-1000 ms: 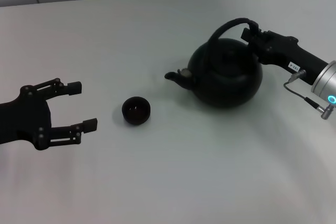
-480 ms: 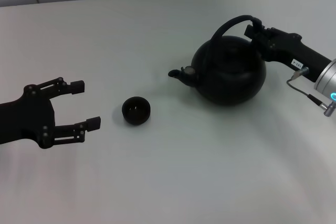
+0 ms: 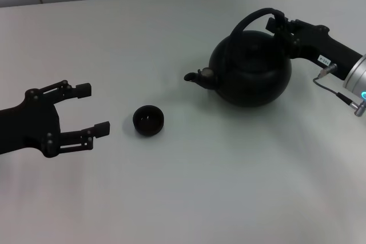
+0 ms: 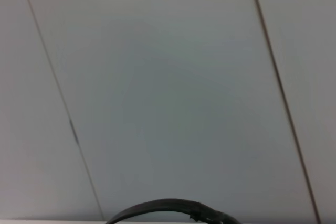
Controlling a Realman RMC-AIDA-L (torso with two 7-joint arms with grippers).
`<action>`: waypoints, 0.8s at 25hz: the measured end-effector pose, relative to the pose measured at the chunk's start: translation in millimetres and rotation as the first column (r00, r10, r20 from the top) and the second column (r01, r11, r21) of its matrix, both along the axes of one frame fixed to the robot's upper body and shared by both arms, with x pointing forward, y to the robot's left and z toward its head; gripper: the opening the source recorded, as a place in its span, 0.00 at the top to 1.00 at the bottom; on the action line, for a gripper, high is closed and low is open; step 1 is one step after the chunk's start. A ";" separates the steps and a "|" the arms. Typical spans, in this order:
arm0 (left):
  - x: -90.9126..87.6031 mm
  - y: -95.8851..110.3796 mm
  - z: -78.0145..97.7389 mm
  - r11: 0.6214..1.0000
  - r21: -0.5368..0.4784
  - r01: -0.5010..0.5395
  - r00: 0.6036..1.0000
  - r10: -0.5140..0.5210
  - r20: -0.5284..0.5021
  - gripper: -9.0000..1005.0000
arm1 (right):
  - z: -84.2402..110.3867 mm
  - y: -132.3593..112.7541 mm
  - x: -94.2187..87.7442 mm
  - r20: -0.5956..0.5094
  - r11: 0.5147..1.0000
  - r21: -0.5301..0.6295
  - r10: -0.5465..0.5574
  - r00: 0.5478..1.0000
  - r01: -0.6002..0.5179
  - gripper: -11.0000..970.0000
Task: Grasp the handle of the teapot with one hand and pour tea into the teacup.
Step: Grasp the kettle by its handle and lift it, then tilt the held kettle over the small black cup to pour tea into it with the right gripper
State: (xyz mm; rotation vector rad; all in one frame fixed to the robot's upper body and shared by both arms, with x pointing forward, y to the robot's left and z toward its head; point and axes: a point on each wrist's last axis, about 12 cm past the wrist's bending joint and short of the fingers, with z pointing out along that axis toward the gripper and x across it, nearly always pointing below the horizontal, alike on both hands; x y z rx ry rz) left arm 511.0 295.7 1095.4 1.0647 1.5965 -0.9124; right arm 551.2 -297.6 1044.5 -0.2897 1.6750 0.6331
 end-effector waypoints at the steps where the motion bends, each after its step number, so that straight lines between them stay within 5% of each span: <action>1: 0.0 0.0 0.0 1.000 0.000 0.000 1.000 0.000 0.000 0.13 | 0.0 0.0 0.0 0.000 1.000 0.000 0.000 1.000 0.000 0.82; 20: -0.3 -1.6 -3.5 1.000 0.001 -0.022 1.000 0.022 -0.005 0.13 | 29.4 25.9 33.1 0.071 0.959 -0.208 0.211 0.975 -0.192 0.82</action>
